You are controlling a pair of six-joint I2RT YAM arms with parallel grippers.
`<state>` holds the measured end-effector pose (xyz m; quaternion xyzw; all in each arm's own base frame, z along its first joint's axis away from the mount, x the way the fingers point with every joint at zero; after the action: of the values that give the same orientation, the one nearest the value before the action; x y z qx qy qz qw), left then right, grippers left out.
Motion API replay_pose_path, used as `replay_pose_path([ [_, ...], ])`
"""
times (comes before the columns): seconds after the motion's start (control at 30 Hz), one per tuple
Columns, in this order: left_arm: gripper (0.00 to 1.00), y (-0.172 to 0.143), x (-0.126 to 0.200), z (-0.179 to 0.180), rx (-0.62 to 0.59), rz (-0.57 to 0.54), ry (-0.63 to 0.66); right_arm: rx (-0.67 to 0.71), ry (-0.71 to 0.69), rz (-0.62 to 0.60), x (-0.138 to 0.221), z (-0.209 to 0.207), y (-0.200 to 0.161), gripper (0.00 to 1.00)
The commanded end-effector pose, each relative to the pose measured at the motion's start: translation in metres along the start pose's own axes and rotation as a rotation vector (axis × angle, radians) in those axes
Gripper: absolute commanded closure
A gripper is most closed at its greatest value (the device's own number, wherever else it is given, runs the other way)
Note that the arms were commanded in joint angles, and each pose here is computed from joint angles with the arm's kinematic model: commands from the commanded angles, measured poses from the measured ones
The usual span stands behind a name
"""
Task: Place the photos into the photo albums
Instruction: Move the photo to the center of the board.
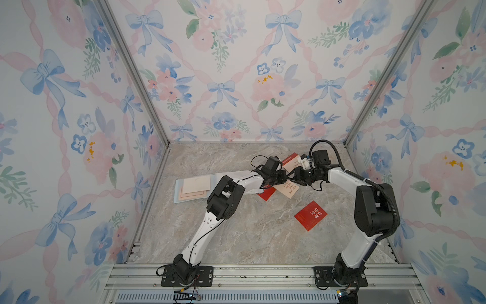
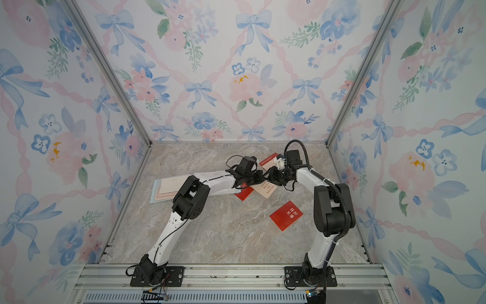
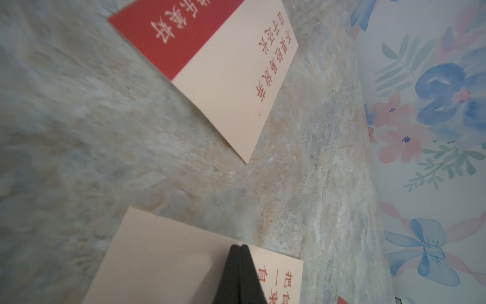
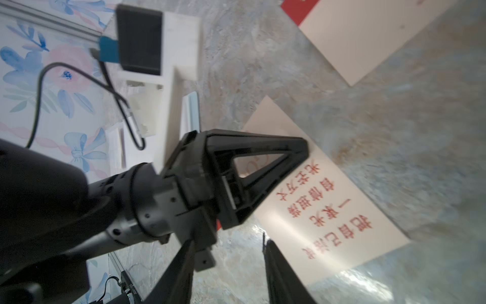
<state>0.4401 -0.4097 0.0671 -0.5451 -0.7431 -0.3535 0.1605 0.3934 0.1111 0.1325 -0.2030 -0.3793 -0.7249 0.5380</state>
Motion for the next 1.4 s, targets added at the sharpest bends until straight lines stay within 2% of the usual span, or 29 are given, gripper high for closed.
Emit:
replay_pose_path([
  [0.0, 1.0, 0.001, 0.024, -0.001, 0.016, 0.039, 0.042, -0.051, -0.063, -0.024, 0.008, -0.02, -0.005, 0.55],
  [0.23, 0.98, 0.034, 0.08, -0.049, -0.026, 0.014, -0.124, -0.088, -0.082, -0.014, 0.01, -0.037, -0.018, 0.55],
  [0.37, 0.97, 0.054, 0.095, -0.017, 0.006, -0.04, -0.059, -0.096, -0.075, 0.012, 0.004, -0.037, -0.023, 0.55],
  [0.5, 0.98, 0.057, 0.097, 0.016, 0.023, -0.068, 0.027, -0.088, -0.085, 0.024, 0.005, -0.038, -0.028, 0.55],
  [0.9, 0.97, 0.046, 0.055, 0.035, 0.017, -0.014, 0.056, -0.091, -0.088, 0.055, -0.001, -0.039, -0.038, 0.55],
  [1.2, 0.97, 0.037, 0.044, 0.053, 0.005, 0.006, 0.128, -0.096, -0.082, 0.067, -0.004, -0.04, -0.044, 0.55],
  [1.37, 0.97, 0.033, 0.036, 0.051, 0.002, 0.026, 0.119, -0.092, -0.082, 0.077, -0.008, -0.038, -0.045, 0.54],
])
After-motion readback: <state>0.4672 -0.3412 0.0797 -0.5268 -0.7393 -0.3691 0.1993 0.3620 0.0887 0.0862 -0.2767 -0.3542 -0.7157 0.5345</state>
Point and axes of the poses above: each gripper's point midway between its finger pads, its own x axis back along the fingers, its own z axis along the line the jaws close on, y = z × x, the point moved 6 cm from there along x, back along the fingers, and after that the axes turned 6 degrees about x, right-handed, at the moved point
